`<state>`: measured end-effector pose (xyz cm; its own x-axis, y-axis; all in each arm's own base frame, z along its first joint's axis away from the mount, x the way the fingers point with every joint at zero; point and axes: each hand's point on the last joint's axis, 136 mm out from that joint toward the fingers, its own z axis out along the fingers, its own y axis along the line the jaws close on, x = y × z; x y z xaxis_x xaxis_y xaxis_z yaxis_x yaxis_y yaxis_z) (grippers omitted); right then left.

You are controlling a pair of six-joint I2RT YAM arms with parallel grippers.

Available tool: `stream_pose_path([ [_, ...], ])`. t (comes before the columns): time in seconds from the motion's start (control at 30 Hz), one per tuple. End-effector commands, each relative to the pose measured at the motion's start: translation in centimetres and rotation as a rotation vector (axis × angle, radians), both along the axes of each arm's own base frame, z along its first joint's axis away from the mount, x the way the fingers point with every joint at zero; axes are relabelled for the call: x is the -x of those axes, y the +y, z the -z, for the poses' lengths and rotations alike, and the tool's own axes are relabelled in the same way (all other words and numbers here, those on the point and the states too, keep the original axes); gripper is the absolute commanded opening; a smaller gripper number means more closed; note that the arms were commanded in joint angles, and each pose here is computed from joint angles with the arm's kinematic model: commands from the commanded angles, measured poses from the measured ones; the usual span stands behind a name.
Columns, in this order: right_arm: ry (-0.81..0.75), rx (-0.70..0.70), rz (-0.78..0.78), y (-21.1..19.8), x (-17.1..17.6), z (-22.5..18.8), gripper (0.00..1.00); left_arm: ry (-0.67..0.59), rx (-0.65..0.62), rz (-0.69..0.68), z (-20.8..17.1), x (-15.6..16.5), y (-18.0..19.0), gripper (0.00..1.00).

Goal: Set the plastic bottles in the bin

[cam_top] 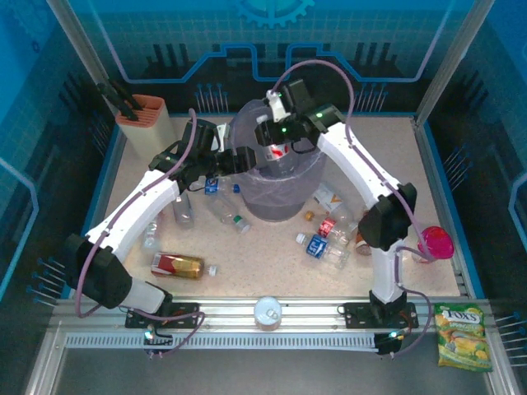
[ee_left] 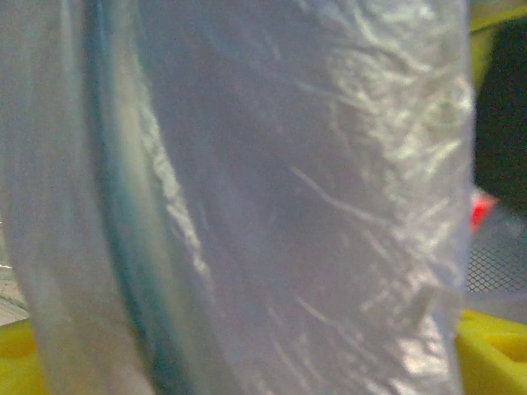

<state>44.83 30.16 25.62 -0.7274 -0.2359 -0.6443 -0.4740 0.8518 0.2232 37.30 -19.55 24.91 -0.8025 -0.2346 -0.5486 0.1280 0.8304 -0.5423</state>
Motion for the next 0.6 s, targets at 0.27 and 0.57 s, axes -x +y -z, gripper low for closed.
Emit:
stream_pose_path([
  [0.27, 0.132, 0.133, -0.073, 2.0, 1.4, 6.9, 0.89, 0.010, -0.018, 0.017, 0.1, 0.2, -0.2, 0.86],
  [0.57, 0.019, 0.113, -0.070, 1.2, 1.6, 0.6, 1.00, 0.011, -0.020, 0.016, 0.1, 0.1, -0.1, 0.86],
])
